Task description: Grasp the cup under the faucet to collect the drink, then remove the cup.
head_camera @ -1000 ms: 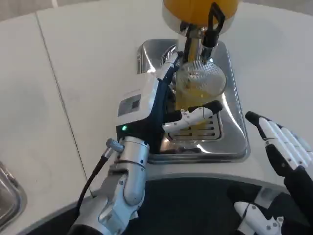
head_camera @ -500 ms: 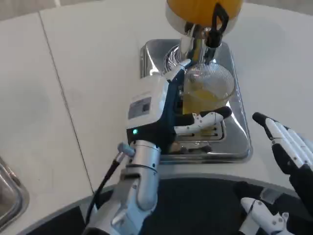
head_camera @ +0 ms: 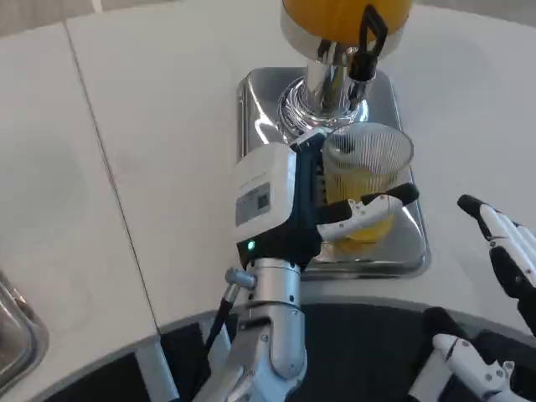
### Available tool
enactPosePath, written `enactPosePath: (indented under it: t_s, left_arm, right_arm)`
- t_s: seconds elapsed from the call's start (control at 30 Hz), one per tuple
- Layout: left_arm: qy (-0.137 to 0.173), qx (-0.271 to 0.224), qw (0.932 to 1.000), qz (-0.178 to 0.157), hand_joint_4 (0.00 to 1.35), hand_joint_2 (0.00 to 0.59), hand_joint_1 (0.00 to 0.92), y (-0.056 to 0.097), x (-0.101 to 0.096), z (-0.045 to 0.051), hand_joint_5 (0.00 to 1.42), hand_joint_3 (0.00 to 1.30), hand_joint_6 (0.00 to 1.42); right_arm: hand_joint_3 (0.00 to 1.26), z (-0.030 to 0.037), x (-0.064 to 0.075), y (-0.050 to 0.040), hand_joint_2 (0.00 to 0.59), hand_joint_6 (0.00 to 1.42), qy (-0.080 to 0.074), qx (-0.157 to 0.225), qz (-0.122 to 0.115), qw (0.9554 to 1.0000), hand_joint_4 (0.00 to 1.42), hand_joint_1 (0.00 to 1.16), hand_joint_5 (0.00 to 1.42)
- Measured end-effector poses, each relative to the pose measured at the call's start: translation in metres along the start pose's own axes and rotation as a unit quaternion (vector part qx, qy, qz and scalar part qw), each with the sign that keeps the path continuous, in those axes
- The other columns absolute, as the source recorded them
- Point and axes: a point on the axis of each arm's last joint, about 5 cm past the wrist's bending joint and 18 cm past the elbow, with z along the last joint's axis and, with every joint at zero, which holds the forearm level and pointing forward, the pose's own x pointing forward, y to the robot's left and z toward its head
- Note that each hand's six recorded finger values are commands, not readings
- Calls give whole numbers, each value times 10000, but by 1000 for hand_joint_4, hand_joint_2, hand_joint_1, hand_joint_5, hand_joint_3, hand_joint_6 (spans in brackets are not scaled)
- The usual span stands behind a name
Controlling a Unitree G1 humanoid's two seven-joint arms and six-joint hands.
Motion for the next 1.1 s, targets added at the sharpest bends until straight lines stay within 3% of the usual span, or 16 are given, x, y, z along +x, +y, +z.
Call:
enactPosePath:
  t_s: [0.23,0.5,1.1]
  left_arm:
    - [25,5,9999,128,1138,76,648,11,-1,-24,1424,1081,1424]
    - [-31,155,9996,253,1137,74,646,74,15,-103,1424,1097,1424]
    - [-84,724,9938,838,1095,11,684,504,6,-474,1424,1099,1424]
  right_arm:
    - [0,4,23,14,421,0,67,95,93,9999,0,347,0]
    - [0,18,80,4,421,0,-9,88,59,9999,0,355,0]
    - [0,28,133,42,420,0,-173,162,183,9996,0,362,0]
